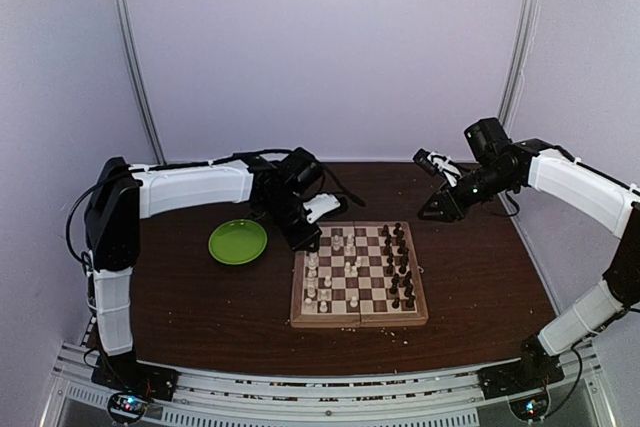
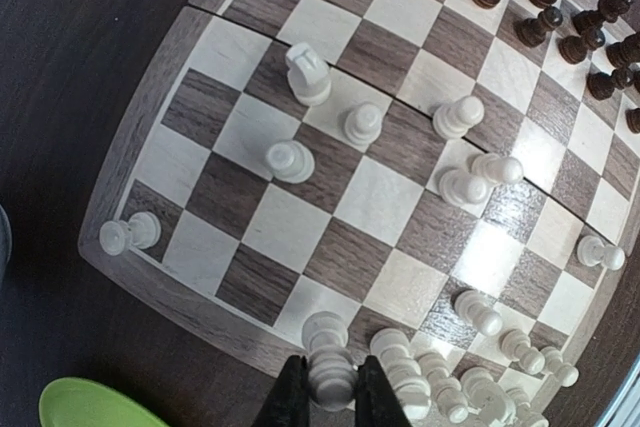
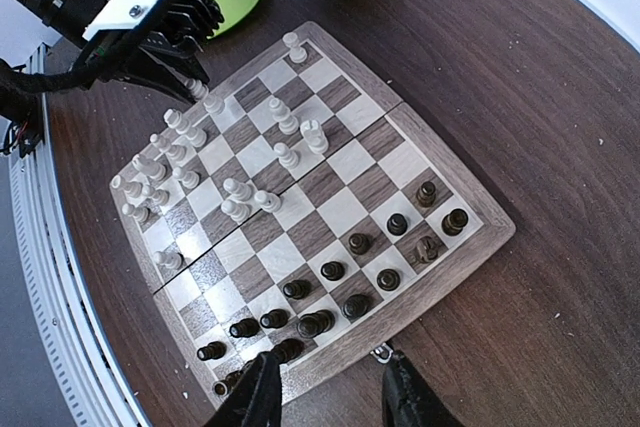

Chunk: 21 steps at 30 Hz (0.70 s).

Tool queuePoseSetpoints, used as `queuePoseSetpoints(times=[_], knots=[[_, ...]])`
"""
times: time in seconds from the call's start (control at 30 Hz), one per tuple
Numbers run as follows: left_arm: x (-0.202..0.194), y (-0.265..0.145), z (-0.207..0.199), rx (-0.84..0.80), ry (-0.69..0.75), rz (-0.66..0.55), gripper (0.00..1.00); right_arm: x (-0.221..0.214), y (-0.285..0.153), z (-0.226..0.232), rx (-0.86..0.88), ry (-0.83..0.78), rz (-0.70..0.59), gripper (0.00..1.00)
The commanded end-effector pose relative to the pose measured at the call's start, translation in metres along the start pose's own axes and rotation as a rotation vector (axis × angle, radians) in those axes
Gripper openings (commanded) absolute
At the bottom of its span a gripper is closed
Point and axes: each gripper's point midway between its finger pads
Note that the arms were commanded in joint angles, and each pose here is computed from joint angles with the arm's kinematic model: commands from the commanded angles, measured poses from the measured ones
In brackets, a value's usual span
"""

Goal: Set up the chess pieces on the board
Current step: Place the queen at d1.

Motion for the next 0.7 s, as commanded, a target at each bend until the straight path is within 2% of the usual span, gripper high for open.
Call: queuePoseSetpoints(times=[0.0,0.4,0.6,0.67], knots=[[-0.005,0.016,-0.001,-0.027,0.0,0.012,0.09,0.006,-0.002,0.001,0.012,-0.003,-0.008,0.35],[-0.009,0.025,0.0,-0.029,0.005,0.034,0.11,0.005,-0.001,0.001,0.014,-0.001,-0.005,0.35],[-0.01,0.024,0.003,-0.01,0.001,0.038,0.27,0.005,0.0,0.0,0.016,0.001,-0.002,0.35],[-0.009,0.021,0.005,0.005,0.002,0.035,0.29,0.005,0.0,0.001,0.018,0.001,-0.002,0.35]])
Point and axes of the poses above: each gripper's point midway between its finger pads, its own y axis out along the fingers, its own z axis along the line the jaws close on, x = y × z, and after that the axes turned 4 degrees about y, right-handed
